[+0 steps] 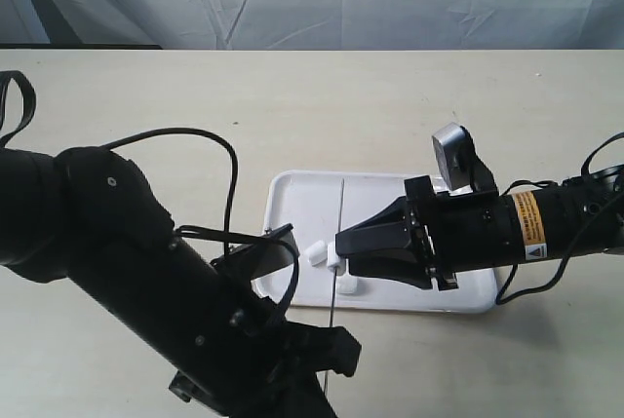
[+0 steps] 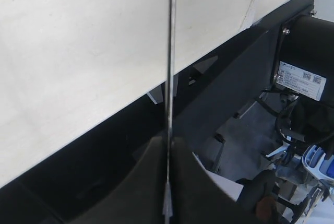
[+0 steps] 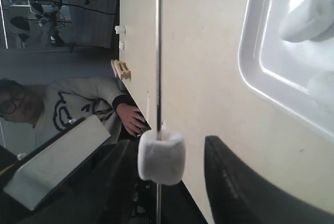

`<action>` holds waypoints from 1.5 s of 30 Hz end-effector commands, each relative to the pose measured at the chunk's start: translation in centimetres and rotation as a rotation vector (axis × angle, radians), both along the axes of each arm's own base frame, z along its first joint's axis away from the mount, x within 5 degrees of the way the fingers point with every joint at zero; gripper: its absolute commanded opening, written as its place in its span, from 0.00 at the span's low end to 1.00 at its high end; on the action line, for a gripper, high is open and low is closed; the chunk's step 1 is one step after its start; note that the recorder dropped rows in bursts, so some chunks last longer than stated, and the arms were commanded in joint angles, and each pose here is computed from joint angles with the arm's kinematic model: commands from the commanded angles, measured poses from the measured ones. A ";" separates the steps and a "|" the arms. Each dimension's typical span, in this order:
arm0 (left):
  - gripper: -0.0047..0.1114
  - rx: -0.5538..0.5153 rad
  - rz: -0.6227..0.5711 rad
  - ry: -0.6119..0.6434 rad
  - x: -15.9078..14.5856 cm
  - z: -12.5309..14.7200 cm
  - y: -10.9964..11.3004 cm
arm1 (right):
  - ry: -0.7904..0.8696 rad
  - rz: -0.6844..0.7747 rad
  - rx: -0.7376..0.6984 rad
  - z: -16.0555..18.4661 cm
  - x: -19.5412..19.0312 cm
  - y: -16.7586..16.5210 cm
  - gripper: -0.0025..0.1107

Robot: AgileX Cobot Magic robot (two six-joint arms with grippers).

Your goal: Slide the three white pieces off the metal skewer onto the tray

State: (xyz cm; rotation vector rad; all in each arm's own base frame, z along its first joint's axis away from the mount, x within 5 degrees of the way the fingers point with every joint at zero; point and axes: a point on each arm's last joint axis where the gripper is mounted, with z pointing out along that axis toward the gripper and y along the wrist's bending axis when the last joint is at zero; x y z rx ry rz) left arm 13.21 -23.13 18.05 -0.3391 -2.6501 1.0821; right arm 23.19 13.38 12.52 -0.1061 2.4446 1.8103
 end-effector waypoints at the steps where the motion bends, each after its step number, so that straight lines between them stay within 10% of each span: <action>1: 0.04 -0.006 0.007 -0.006 0.0 0.1 0.0 | -0.005 0.011 0.005 0.0 -0.1 0.0 0.34; 45: 0.04 -0.081 -0.088 0.062 -1.5 0.8 -0.6 | -0.107 -0.080 0.015 1.8 3.8 0.5 0.17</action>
